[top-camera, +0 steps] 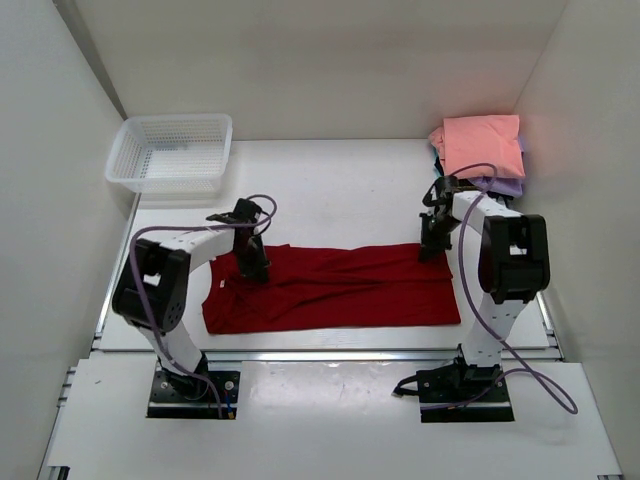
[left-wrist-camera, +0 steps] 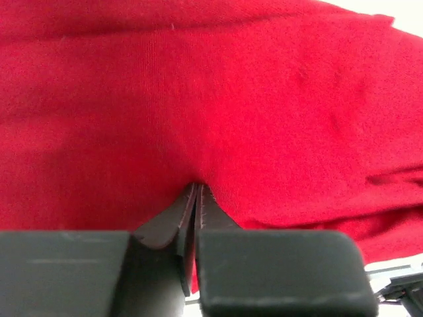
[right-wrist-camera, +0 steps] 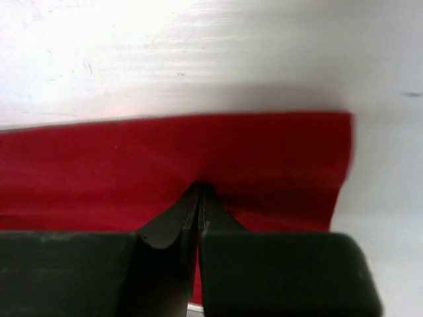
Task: Fold and stack the t-shirts
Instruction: Rotate the tshirt 90 degrees
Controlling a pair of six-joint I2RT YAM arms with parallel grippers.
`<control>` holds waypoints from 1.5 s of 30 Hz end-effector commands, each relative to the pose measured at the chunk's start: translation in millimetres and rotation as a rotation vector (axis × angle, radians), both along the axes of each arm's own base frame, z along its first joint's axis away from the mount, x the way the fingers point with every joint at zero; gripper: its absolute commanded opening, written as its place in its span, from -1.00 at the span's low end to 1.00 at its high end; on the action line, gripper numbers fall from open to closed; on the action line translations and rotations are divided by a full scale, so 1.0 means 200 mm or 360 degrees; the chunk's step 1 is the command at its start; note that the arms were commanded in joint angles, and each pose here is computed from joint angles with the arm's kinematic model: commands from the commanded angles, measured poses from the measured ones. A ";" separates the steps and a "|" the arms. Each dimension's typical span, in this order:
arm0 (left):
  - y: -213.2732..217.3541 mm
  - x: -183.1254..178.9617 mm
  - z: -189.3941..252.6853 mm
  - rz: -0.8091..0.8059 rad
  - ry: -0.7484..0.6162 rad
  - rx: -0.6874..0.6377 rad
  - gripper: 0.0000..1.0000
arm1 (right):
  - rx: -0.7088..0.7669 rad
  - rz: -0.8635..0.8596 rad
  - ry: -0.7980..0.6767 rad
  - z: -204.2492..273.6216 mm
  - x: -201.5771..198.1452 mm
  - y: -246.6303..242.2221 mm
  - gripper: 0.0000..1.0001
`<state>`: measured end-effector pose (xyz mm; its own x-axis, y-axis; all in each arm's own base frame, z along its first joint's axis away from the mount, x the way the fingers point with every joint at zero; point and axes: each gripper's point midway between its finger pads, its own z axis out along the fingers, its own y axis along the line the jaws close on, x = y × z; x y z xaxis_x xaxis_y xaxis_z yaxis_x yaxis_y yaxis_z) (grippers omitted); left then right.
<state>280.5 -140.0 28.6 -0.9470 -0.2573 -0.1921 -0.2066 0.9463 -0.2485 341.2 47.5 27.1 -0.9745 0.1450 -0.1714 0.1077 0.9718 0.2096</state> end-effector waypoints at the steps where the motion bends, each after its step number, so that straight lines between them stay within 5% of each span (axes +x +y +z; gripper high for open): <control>1: -0.07 0.04 -0.06 0.0059 0.0021 -0.0084 -0.76 | 0.0028 0.0058 -0.0045 -0.01 0.04 0.07 -1.00; 11: -0.23 0.54 -0.26 -0.0029 0.0137 -0.0029 -0.92 | -0.0080 -0.0181 0.0099 -0.09 -0.26 0.04 -1.00; 15: -0.43 0.87 -0.23 -0.0124 0.0078 -0.0069 -0.96 | -0.0115 -0.0293 0.0086 -0.04 -0.35 0.05 -0.99; 16: -0.50 1.05 -0.08 -0.0127 -0.0085 -0.0120 -0.96 | -0.0112 -0.0310 0.0084 -0.04 -0.37 0.06 -1.00; 17: -0.49 1.03 -0.22 -0.0112 0.0045 -0.0097 -0.96 | -0.0094 -0.0337 0.0044 0.00 -0.36 0.07 -1.00; 19: -0.58 1.26 -0.09 -0.0063 -0.0113 -0.0283 -1.00 | -0.0046 -0.0386 0.0063 -0.01 -0.41 0.12 -1.00; 23: -0.62 1.20 -0.33 -0.0041 0.0027 -0.0385 -1.00 | 0.0044 -0.0390 0.0045 -0.02 -0.48 0.30 -0.98; 26: -0.66 1.25 -0.28 -0.0073 -0.0117 -0.0380 -1.00 | 0.0110 -0.0308 0.0080 -0.06 -0.57 0.47 -1.00; 32: -0.79 1.37 -0.28 -0.0019 -0.0137 -0.0696 -1.00 | 0.0283 -0.0124 0.0212 -0.15 -0.79 0.77 -0.99; 41: -0.90 1.59 -0.09 0.0056 -0.0387 -0.1012 -1.00 | 0.0405 0.0139 0.0223 -0.21 -0.93 1.03 -0.99; 45: -0.90 1.65 0.17 -0.0045 -0.0579 -0.1060 -0.97 | 0.0356 0.0316 0.0101 -0.15 -0.84 1.09 -1.00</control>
<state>590.9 -324.7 24.6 -0.8989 -0.3858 -0.2077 -0.0671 0.5896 -0.8049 173.0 278.6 17.6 -0.9976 0.0490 -0.0496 0.0152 0.8473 0.5310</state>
